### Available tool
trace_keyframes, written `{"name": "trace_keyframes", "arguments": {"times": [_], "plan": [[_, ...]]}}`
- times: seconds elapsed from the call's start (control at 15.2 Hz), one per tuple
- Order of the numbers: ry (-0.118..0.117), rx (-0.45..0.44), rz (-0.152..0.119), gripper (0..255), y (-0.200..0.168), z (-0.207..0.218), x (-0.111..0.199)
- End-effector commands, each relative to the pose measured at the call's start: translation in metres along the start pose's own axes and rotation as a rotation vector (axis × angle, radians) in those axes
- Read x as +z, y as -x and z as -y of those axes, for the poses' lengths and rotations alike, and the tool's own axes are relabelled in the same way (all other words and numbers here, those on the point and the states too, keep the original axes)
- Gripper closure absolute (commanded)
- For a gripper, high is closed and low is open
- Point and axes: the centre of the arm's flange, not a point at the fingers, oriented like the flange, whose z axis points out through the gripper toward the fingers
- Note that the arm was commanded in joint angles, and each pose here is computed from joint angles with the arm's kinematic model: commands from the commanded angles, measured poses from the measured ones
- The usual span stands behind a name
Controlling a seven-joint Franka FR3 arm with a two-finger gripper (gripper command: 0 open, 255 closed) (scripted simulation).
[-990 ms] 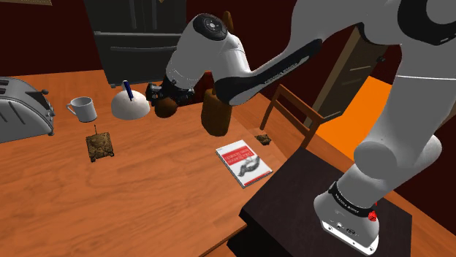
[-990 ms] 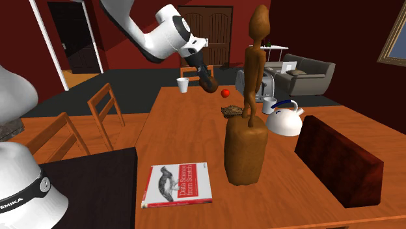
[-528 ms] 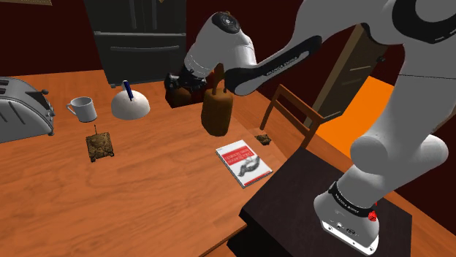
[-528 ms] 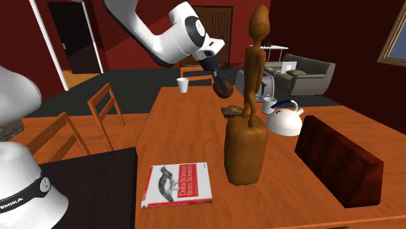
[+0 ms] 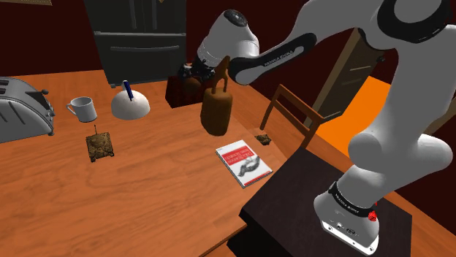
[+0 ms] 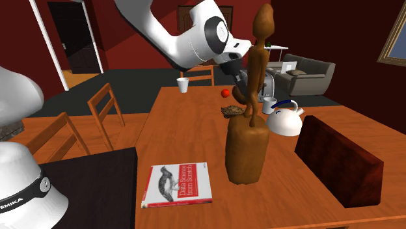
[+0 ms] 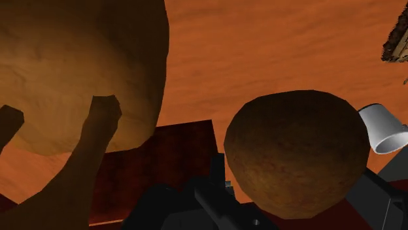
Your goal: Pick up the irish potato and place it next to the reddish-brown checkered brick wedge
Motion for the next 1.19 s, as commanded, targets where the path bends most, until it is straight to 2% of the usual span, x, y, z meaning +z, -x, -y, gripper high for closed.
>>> {"name": "trace_keyframes", "arguments": {"times": [0.0,1.12], "plan": [[0.000,0.000,0.000,255,-0.018,-0.025,0.005],[0.000,0.000,0.000,255,-0.162,-0.190,0.055]]}}
